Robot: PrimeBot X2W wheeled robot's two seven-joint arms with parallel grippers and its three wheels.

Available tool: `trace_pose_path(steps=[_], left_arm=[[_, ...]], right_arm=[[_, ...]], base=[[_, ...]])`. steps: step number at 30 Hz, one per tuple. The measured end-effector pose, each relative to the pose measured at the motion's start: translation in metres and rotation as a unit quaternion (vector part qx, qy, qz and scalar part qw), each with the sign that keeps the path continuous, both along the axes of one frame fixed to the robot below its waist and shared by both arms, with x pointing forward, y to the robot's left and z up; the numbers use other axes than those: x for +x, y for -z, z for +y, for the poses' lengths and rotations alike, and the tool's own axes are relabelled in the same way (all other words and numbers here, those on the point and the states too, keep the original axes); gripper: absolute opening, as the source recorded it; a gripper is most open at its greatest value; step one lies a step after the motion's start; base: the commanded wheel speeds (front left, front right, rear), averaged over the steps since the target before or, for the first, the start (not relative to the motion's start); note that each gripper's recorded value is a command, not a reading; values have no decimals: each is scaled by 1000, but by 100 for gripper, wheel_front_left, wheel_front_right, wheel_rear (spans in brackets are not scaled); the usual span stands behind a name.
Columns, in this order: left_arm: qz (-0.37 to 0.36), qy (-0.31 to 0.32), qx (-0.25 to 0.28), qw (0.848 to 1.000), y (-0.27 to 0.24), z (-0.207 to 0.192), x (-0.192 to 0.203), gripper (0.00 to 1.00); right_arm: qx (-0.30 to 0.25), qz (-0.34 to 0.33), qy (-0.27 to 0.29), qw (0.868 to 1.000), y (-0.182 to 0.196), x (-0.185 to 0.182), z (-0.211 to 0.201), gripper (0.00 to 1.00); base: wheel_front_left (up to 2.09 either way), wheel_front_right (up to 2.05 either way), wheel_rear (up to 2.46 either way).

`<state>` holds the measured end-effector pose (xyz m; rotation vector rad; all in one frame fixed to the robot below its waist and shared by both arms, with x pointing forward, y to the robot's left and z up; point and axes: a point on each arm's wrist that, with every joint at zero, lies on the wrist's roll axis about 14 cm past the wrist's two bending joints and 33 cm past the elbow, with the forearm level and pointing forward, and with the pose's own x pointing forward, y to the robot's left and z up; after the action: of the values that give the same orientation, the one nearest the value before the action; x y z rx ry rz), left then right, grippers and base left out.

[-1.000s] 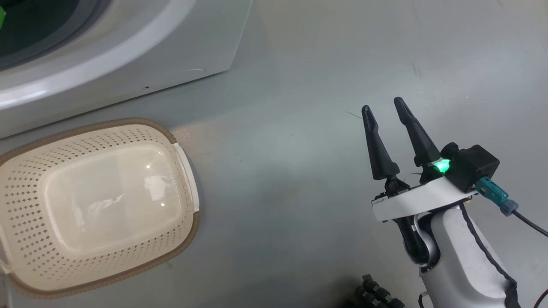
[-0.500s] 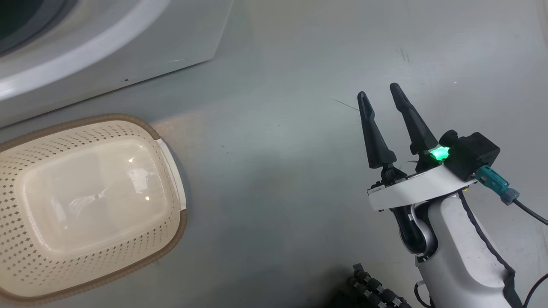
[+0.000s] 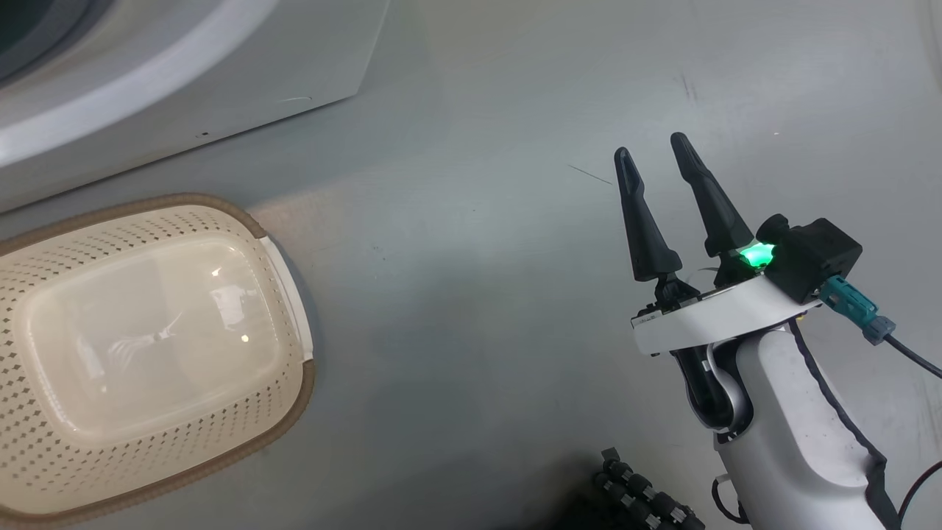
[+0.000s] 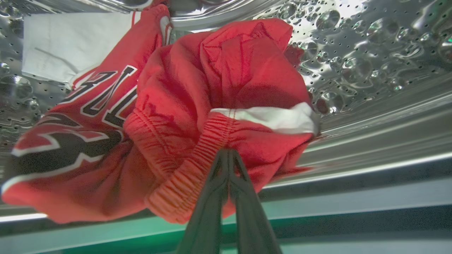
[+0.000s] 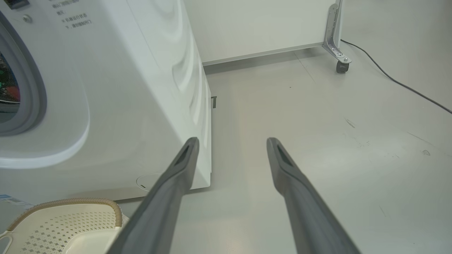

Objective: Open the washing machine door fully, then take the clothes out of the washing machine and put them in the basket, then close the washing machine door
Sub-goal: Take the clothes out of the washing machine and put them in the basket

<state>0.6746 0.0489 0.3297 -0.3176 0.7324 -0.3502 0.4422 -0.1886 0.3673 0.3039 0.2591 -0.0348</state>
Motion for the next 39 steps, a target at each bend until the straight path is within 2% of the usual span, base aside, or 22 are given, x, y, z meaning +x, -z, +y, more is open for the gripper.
trace_pose_path(steps=[11,24,39], left_arm=[[-28,-9,-17,999,-13,0,5,0],[-122,-17,-21,992,-54,14,12,0],[-204,-43,-41,977,-72,21,-27,0]], right_arm=[[0,-5,-1,1000,0,7,1,100],[-4,-12,-16,1000,1,15,9,100],[-15,-28,-31,999,-7,22,17,100]], base=[[0,0,0],[0,0,0],[0,0,0]])
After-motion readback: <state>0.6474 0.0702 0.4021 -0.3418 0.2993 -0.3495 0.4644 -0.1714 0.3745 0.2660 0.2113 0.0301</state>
